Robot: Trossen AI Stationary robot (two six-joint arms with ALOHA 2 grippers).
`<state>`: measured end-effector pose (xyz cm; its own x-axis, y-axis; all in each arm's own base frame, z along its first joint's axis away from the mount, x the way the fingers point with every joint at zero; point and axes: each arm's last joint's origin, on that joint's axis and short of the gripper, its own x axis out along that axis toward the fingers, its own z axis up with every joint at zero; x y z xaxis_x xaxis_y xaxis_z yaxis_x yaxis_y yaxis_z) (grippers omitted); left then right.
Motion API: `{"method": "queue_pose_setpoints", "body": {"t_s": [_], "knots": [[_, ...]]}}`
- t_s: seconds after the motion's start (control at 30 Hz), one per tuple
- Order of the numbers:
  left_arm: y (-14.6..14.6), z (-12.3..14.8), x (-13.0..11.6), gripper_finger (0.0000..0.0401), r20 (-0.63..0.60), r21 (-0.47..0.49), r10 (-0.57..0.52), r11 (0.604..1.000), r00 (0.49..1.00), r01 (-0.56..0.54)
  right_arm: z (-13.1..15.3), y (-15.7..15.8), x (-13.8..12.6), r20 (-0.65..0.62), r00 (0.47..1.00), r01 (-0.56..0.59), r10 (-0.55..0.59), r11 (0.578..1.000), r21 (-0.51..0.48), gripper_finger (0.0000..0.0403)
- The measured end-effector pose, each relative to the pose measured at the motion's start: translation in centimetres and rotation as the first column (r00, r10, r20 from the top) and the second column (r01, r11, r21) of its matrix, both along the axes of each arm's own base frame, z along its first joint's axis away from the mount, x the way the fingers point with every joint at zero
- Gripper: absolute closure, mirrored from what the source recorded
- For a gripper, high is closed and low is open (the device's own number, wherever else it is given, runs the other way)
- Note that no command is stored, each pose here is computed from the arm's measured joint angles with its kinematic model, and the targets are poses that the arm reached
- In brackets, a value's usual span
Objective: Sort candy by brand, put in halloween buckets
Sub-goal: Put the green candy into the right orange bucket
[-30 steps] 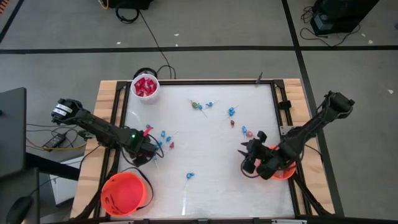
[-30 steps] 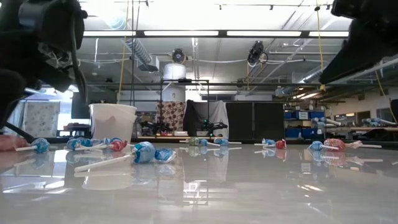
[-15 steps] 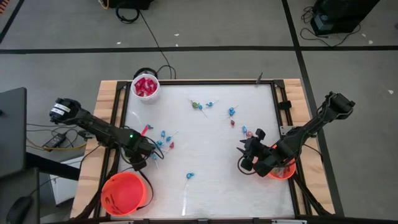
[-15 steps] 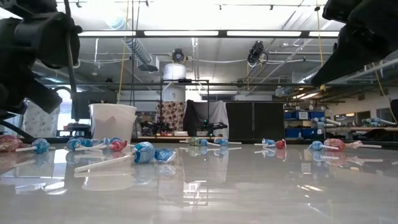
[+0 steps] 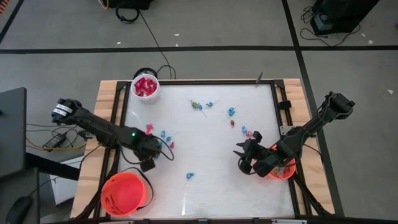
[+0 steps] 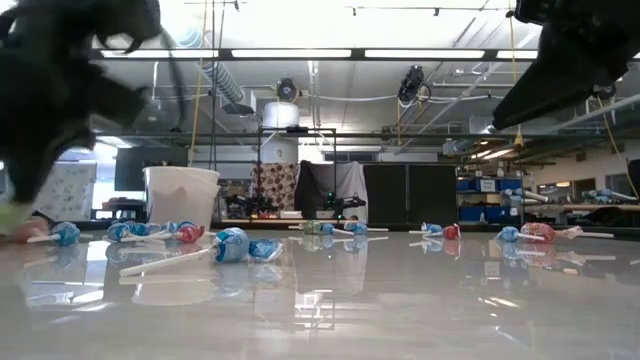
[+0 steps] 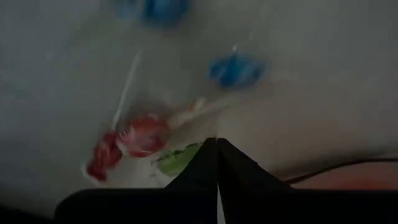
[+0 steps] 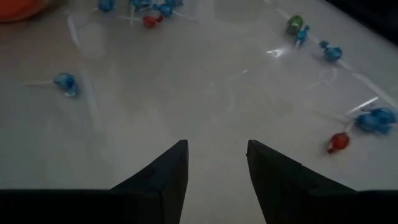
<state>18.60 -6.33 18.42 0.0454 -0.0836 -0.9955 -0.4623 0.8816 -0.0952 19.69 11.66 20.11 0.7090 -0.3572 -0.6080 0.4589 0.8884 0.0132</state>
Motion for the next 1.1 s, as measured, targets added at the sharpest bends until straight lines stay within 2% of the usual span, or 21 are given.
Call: {"method": "queue_pose_setpoints", "body": {"t_s": [0.17, 0.27, 0.33, 0.43, 0.53, 0.6, 0.73, 0.83, 0.93, 1.0, 1.1], "knots": [[-0.5, 3.5, 2.4, 0.0397, 0.189, 0.057, -0.118, 0.992, 0.975, 0.109, 0.1, 0.3, 0.2, 0.000, 0.999, -0.039, 0.039, 0.997, 0.061, 0.0227], [-0.8, 5.4, 3.9, 0.0397, 0.336, 0.121, -0.217, 0.975, 0.917, 0.187, 0.2, 0.6, 0.5, 0.032, 0.998, -0.062, 0.059, 0.995, 0.078, 0.0227], [-1.2, 6.2, 5.0, 0.0397, 0.446, 0.170, -0.313, 0.949, 0.839, 0.264, 0.1, 0.8, 0.8, 0.091, 0.992, -0.095, 0.087, 0.992, 0.087, 0.0227], [-1.7, 7.1, 6.5, 0.0397, 0.579, 0.261, -0.434, 0.901, 0.690, 0.348, -0.1, 1.1, 1.4, 0.200, 0.969, -0.167, 0.148, 0.982, 0.085, 0.0227], [-2.1, 7.7, 7.9, 0.0397, 0.658, 0.357, -0.524, 0.849, 0.541, 0.389, -0.4, 1.4, 2.1, 0.275, 0.928, -0.270, 0.252, 0.962, 0.028, 0.0227], [-2.4, 7.8, 9.0, 0.0398, 0.697, 0.393, -0.552, 0.828, 0.458, 0.400, -0.5, 1.8, 2.7, 0.314, 0.892, -0.333, 0.324, 0.943, -0.027, 0.0227], [-2.8, 7.4, 11.4, 0.0398, 0.777, 0.402, -0.543, 0.816, 0.317, 0.415, -0.6, 2.3, 4.0, 0.366, 0.819, -0.434, 0.442, 0.894, -0.109, 0.0227], [-3.2, 6.2, 13.2, 0.0398, 0.817, 0.392, -0.527, 0.805, 0.233, 0.445, -0.7, 2.3, 5.0, 0.404, 0.772, -0.466, 0.491, 0.869, -0.165, 0.0227], [-3.7, 5.1, 14.7, 0.0398, 0.850, 0.388, -0.503, 0.799, 0.157, 0.460, -1.0, 2.2, 5.6, 0.408, 0.760, -0.462, 0.506, 0.862, -0.209, 0.0227], [-3.9, 4.4, 15.3, 0.0397, 0.857, 0.396, -0.499, 0.797, 0.128, 0.457, -1.3, 2.2, 5.7, 0.407, 0.753, -0.475, 0.516, 0.856, -0.206, 0.0227], [-4.1, 3.6, 16.1, 0.0397, 0.857, 0.418, -0.506, 0.791, 0.094, 0.446, -1.8, 2.4, 5.9, 0.385, 0.729, -0.537, 0.566, 0.822, -0.190, 0.0227]]}}
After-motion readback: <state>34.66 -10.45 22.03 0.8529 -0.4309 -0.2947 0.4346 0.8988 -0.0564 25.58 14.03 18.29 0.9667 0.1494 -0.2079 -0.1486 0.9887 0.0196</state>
